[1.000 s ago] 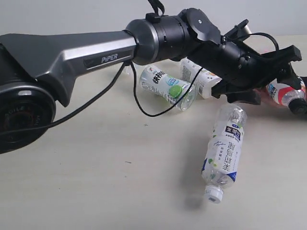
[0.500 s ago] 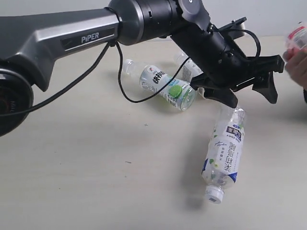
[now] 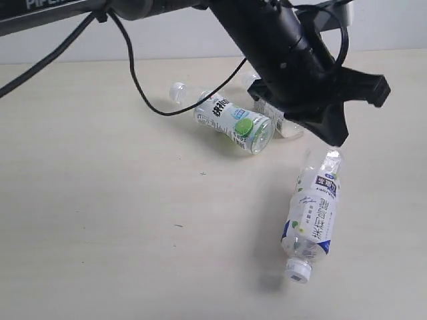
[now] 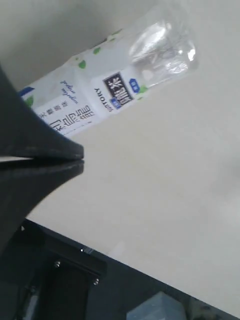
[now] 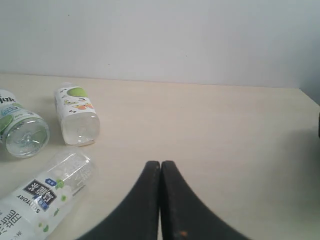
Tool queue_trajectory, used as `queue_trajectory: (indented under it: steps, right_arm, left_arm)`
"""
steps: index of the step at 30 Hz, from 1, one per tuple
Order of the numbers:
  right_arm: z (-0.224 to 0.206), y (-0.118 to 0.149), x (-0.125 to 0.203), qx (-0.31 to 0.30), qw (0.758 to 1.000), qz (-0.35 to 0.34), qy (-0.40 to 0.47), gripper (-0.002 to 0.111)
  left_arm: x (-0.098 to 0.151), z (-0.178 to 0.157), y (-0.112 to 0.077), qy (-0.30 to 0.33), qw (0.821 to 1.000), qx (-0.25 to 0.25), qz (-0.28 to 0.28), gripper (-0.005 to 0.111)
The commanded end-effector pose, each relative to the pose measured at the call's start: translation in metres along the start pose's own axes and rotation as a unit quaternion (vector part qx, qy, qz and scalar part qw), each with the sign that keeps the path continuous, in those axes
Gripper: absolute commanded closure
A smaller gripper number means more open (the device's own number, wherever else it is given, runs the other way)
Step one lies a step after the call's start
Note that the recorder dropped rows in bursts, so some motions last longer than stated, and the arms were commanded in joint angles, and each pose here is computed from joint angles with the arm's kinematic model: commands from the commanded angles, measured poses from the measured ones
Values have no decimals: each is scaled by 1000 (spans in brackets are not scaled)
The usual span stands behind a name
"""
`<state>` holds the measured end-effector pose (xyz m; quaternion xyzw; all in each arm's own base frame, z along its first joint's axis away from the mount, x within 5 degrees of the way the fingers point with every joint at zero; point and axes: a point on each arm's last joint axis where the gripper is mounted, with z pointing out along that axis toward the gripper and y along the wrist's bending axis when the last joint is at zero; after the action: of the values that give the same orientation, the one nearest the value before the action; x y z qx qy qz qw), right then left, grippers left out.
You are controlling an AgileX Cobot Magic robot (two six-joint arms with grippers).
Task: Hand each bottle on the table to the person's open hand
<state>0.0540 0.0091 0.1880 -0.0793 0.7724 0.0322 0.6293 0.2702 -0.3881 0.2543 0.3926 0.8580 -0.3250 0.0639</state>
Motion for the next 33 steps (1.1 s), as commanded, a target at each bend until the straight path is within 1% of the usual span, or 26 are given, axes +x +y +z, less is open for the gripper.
queue_trajectory:
  steps: [1, 4, 5, 6, 9, 11, 17, 19, 23, 26, 29, 31, 32, 33]
  right_arm:
    - [0, 0, 1, 3, 1000, 1, -5, 108]
    - [0, 0, 1, 3, 1000, 1, -5, 108]
    - [0, 0, 1, 3, 1000, 1, -5, 108]
    - [0, 0, 1, 3, 1000, 1, -5, 108]
    - [0, 0, 1, 3, 1000, 1, -5, 108]
    - [0, 0, 1, 3, 1000, 1, -5, 108]
    - [0, 0, 1, 3, 1000, 1, -5, 108]
    - [0, 0, 1, 3, 1000, 1, -5, 108]
    - [0, 0, 1, 3, 1000, 1, -5, 108]
    - [0, 0, 1, 3, 1000, 1, -5, 108]
    - [0, 0, 1, 3, 1000, 1, -5, 108]
    - [0, 0, 1, 3, 1000, 1, -5, 108]
    - [0, 0, 1, 3, 1000, 1, -5, 108]
    - [0, 0, 1, 3, 1000, 1, -5, 108]
  left_arm:
    - [30, -8, -7, -14, 999, -18, 36, 107]
    - [56, -20, -7, -24, 997, -34, 64, 107]
    - [63, -29, -8, -40, 996, -41, 69, 107]
    - [76, -33, -5, -45, 995, -50, 73, 107]
    - [102, -56, -6, -90, 987, -82, 104, 107]
    - [122, -67, -6, -106, 982, -104, 115, 107]
    - [171, -105, -12, -166, 964, -142, 150, 107]
    - [183, -114, -14, -194, 958, -148, 150, 107]
    - [202, -125, -17, -214, 954, -149, 151, 107]
    - [213, -128, -15, -239, 949, -153, 137, 107]
    - [223, -125, -10, -246, 946, -161, 135, 107]
    - [233, -122, -2, -267, 938, -176, 132, 107]
    - [241, -122, 3, -298, 926, -190, 130, 107]
    - [245, -123, 5, -313, 921, -196, 129, 107]
